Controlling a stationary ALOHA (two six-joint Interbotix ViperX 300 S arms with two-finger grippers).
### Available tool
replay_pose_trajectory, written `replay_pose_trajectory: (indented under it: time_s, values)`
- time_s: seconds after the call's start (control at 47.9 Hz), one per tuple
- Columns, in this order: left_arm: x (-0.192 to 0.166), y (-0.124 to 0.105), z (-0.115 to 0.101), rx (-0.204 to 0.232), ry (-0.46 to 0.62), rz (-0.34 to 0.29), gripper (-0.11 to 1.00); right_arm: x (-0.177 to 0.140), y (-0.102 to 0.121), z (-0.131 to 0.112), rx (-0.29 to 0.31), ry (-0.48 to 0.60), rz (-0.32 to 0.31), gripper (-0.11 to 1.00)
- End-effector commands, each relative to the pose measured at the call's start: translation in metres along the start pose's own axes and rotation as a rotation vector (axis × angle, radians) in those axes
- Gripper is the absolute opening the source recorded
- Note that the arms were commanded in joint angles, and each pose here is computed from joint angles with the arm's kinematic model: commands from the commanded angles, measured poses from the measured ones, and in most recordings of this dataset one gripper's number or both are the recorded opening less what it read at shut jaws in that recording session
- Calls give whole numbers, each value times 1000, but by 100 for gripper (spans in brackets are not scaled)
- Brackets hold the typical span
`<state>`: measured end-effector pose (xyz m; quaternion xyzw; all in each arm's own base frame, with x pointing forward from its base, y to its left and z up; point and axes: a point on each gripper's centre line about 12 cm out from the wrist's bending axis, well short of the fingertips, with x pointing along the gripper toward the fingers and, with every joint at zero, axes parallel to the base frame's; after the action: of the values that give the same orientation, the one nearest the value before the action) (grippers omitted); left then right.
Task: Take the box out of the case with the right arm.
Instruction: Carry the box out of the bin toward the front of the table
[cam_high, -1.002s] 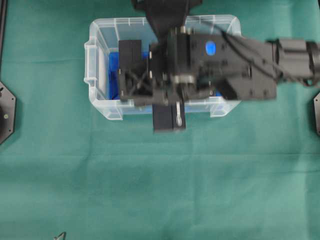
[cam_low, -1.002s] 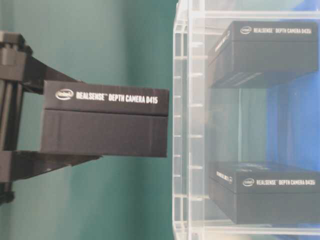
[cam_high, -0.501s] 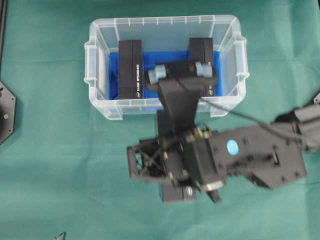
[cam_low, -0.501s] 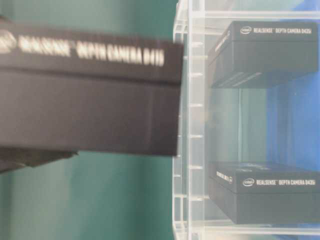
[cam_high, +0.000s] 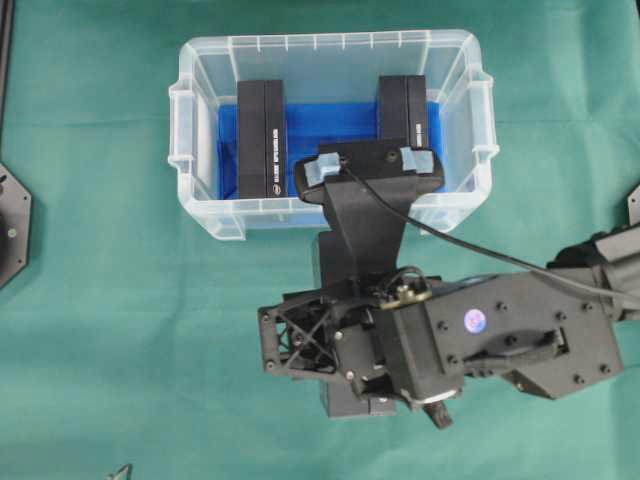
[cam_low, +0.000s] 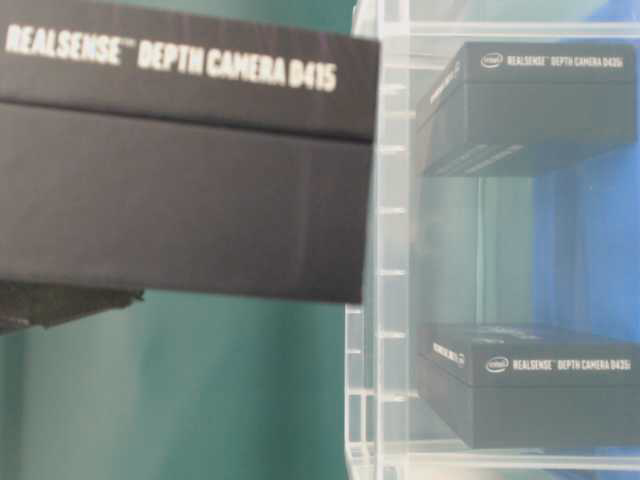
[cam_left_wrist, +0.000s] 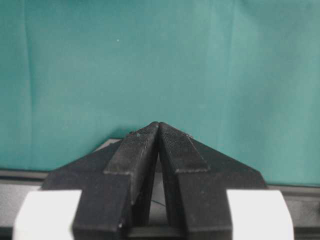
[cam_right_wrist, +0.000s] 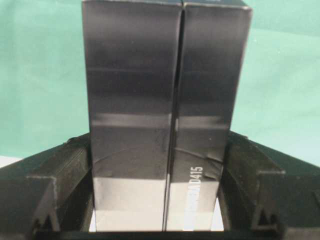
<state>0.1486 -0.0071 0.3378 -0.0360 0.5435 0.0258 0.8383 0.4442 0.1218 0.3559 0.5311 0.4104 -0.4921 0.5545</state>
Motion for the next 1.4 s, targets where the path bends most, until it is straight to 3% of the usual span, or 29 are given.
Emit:
replay_pose_trajectory:
  time_s: [0.0, 0.355, 0.689, 0.898, 1.378]
  values:
    - [-6, 0, 5, -6, -22, 1, 2, -16, -1, 3, 6, 10, 39, 66]
    - [-6, 0, 5, -6, -23, 1, 2, 32, 0, -7, 5, -11, -39, 66]
    - [-6, 0, 5, -6, -22, -1, 2, 96, -4, -20, 48, 31, -7, 66]
    - [-5, 0, 5, -6, -20, 1, 2, 126, -11, -24, 44, 52, -5, 66]
    - [-5, 0, 5, -6, -20, 1, 2, 153, -20, -25, 39, 62, 6, 66]
